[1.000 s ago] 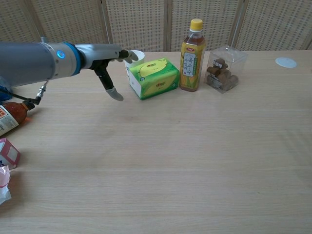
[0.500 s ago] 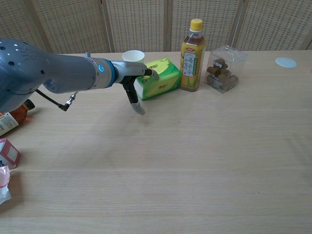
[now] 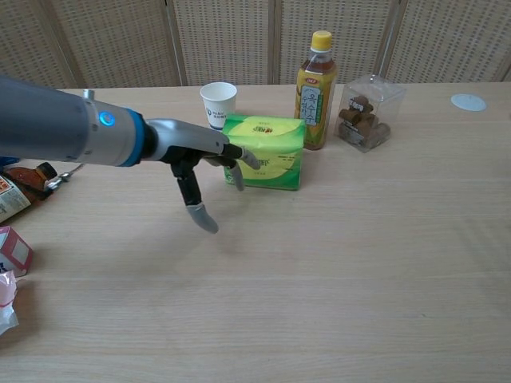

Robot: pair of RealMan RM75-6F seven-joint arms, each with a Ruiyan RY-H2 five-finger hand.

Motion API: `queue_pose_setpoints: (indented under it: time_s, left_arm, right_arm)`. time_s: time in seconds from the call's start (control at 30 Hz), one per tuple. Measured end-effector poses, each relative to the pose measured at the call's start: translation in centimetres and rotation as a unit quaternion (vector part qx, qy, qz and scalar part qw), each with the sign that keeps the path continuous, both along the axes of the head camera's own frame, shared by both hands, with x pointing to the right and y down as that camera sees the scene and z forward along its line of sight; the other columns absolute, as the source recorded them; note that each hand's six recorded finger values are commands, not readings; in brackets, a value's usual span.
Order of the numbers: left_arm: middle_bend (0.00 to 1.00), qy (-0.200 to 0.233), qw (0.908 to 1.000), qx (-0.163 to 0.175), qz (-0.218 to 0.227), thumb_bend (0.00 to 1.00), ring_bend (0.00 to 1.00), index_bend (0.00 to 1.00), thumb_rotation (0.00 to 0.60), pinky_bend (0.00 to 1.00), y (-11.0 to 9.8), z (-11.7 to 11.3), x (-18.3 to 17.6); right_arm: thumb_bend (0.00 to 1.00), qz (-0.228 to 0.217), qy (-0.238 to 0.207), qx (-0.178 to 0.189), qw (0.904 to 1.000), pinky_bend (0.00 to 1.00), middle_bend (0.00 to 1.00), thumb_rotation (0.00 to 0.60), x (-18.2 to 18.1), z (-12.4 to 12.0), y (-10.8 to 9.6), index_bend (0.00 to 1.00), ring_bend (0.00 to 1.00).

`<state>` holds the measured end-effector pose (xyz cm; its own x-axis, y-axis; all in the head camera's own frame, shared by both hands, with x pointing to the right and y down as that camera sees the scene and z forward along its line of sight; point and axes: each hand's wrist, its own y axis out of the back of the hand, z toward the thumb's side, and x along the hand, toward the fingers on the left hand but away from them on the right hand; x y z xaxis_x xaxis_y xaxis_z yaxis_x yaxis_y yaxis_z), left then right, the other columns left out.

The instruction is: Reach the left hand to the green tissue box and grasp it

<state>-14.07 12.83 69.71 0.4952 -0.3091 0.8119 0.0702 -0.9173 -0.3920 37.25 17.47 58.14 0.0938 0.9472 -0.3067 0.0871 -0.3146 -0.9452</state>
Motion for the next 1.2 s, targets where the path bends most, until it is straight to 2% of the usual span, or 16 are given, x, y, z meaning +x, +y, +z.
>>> queue_pose_setpoints:
  time_s: [0.1,0.17,0.33,0.4,0.57,0.9,1.1,1.2]
  left_arm:
    - [0.26,0.018,0.9998,-0.012,-0.005,0.0,0.04,0.0,0.6,0.0,0.7,-1.8,-1.6]
    - [0.22,0.028,0.9995,-0.008,-0.011,0.0,0.01,0.0,0.6,0.0,0.9,-2.5,-2.2]
    - [0.03,0.056,0.9968,0.043,-0.038,0.0,0.0,0.0,0.6,0.0,-0.1,-3.6,-3.4]
    - [0.0,0.063,0.9946,0.062,-0.056,0.0,0.0,0.0,0.6,0.0,-0.9,-3.7,-3.7]
    - [0.0,0.06,0.992,0.094,-0.06,0.0,0.0,0.0,0.6,0.0,-2.4,-2.7,-3.0]
    - [0.0,0.049,0.9833,0.168,-0.049,0.0,0.0,0.0,0.6,0.0,-5.4,-0.1,1.7]
    - [0.0,0.026,0.9805,0.19,-0.043,0.0,0.0,0.0,0.6,0.0,-6.8,1.7,4.0]
    - [0.0,0.012,0.9813,0.187,-0.043,0.0,0.0,0.0,0.6,0.0,-7.1,2.8,4.9]
  right_arm:
    - [0.06,-0.002,-0.002,-0.001,1.0,0.0,0.0,0.524,-0.3,0.0,-0.1,0.0,0.0]
    - [0.06,-0.005,-0.004,-0.001,1.0,0.0,0.0,0.523,-0.6,0.0,-0.2,0.0,0.0]
    - [0.06,-0.007,-0.007,-0.002,1.0,0.0,0.0,0.523,-0.9,0.1,-0.2,0.0,0.0]
    - [0.06,-0.005,-0.006,-0.001,1.0,0.0,0.0,0.522,-0.9,0.1,-0.1,0.0,0.0]
    - [0.05,0.002,-0.004,-0.001,1.0,0.0,0.0,0.522,-0.3,-0.1,0.1,0.0,0.0]
    - [0.06,0.017,-0.002,-0.002,0.9998,0.0,0.0,0.522,0.8,-0.4,0.5,0.0,0.0]
    - [0.06,0.029,-0.004,0.001,0.9996,0.0,0.0,0.524,1.6,-0.8,0.8,0.0,0.0]
    - [0.05,0.036,-0.005,0.002,0.9994,0.0,0.0,0.522,2.0,-1.0,1.0,0.0,0.0]
